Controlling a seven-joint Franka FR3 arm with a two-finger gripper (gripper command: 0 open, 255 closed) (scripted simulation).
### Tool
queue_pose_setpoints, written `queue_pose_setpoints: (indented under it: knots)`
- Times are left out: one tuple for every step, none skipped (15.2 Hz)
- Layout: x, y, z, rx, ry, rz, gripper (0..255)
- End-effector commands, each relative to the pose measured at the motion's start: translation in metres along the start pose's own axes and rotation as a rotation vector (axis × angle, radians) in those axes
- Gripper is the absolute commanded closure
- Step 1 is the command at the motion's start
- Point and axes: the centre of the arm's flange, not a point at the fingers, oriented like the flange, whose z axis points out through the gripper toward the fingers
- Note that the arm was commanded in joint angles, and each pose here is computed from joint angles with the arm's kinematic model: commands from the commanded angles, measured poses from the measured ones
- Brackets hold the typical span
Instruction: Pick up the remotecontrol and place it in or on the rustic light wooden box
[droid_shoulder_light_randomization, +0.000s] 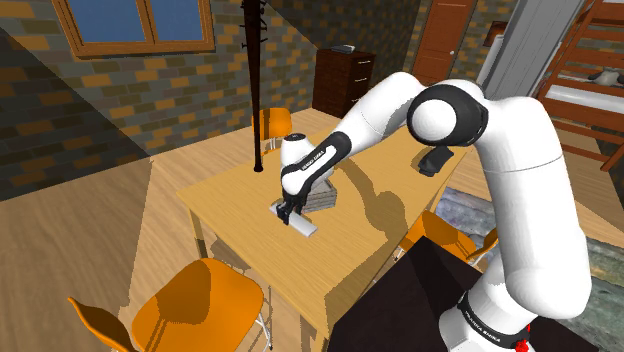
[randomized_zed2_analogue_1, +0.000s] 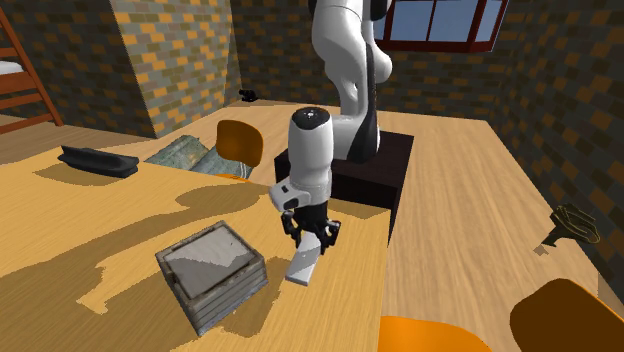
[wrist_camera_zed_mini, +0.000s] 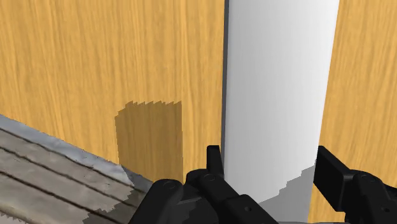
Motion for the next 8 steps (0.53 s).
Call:
queue_pose_setpoints:
  knots:
    - [-0.001, 0.0, -0.01, 0.0, 0.0, 0.0, 255]
    - [-0.001, 0.0, -0.016, 0.0, 0.0, 0.0, 255]
    - [-0.001, 0.0, -0.021, 0.0, 0.0, 0.0, 255]
    - [-0.001, 0.0, -0.026, 0.0, 0.0, 0.0, 255]
    - [-0.001, 0.001, -0.031, 0.0, 0.0, 0.0, 255]
    - [-0.001, 0.001, -0.037, 0.0, 0.0, 0.0, 255]
    - [-0.001, 0.001, -0.042, 0.0, 0.0, 0.0, 255]
    - [-0.001, 0.001, -0.047, 0.0, 0.0, 0.0, 255]
